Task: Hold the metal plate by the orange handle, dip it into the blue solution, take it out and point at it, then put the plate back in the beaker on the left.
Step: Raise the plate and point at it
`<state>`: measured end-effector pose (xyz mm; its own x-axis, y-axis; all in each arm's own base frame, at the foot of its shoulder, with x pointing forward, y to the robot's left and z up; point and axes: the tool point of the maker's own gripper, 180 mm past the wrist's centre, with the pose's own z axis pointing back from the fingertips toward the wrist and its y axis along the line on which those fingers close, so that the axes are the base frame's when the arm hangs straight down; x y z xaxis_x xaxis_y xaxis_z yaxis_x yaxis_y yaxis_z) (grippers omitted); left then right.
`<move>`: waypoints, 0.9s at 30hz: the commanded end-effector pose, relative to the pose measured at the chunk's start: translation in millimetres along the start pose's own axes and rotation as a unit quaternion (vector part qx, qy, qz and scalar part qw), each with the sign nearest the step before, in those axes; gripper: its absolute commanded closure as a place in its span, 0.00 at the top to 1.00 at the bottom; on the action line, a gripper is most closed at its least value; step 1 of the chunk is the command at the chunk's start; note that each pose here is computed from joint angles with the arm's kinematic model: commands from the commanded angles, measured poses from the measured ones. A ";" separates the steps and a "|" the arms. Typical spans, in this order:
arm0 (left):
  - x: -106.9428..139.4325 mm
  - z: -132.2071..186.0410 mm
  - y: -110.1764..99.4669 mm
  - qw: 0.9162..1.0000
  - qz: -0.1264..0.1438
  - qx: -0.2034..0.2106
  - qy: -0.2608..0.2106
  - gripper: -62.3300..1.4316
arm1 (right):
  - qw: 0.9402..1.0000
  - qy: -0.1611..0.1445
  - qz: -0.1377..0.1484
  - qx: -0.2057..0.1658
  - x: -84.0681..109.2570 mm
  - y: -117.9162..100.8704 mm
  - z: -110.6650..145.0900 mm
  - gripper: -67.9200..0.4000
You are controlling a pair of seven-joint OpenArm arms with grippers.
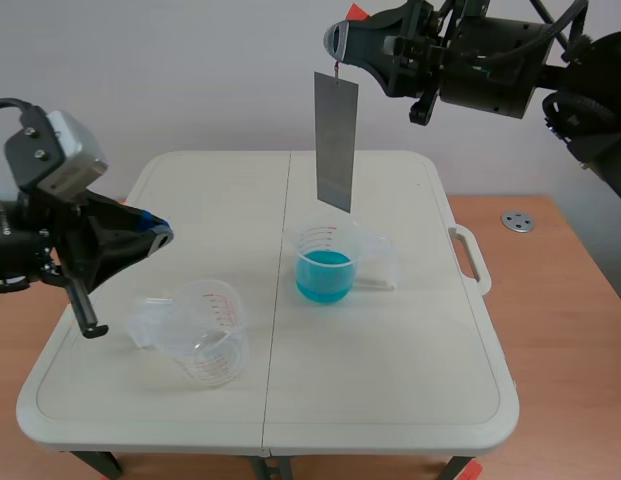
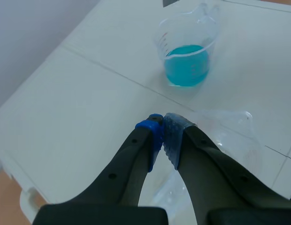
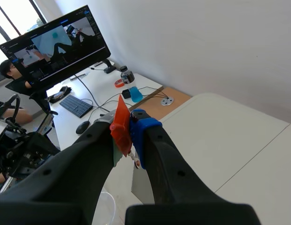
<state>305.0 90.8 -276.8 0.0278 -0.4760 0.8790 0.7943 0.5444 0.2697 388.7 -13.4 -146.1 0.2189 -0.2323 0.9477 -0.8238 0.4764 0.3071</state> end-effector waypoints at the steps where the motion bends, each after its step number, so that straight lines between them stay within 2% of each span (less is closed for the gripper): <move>1: 9.7 -7.4 -3.2 1.000 0.002 -0.001 -0.019 0.07 | 1.000 -0.023 0.012 0.014 17.2 6.0 0.5 0.03; 5: 19.5 -26.9 -11.6 1.000 -0.008 -0.007 -0.029 0.07 | 1.000 -0.019 0.012 0.013 15.6 6.0 0.5 0.03; 11: 29.3 -51.8 -9.9 0.999 -0.013 0.005 -0.034 0.07 | 1.000 -0.019 0.012 0.013 15.6 6.0 0.5 0.03; 21: 31.7 -80.4 7.6 0.998 -0.038 0.044 -0.022 0.07 | 1.000 -0.017 0.012 0.013 15.0 6.0 0.4 0.03; 27: 25.6 -90.8 22.2 0.997 -0.042 0.069 -0.006 0.07 | 1.000 -0.014 0.012 0.013 13.8 6.0 0.4 0.03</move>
<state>373.0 30.7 -295.4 -0.0132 -0.5274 0.8495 0.7129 0.5908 0.3778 386.6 -12.9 -152.4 0.2357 -0.2219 0.9461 -0.8204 0.4764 0.3162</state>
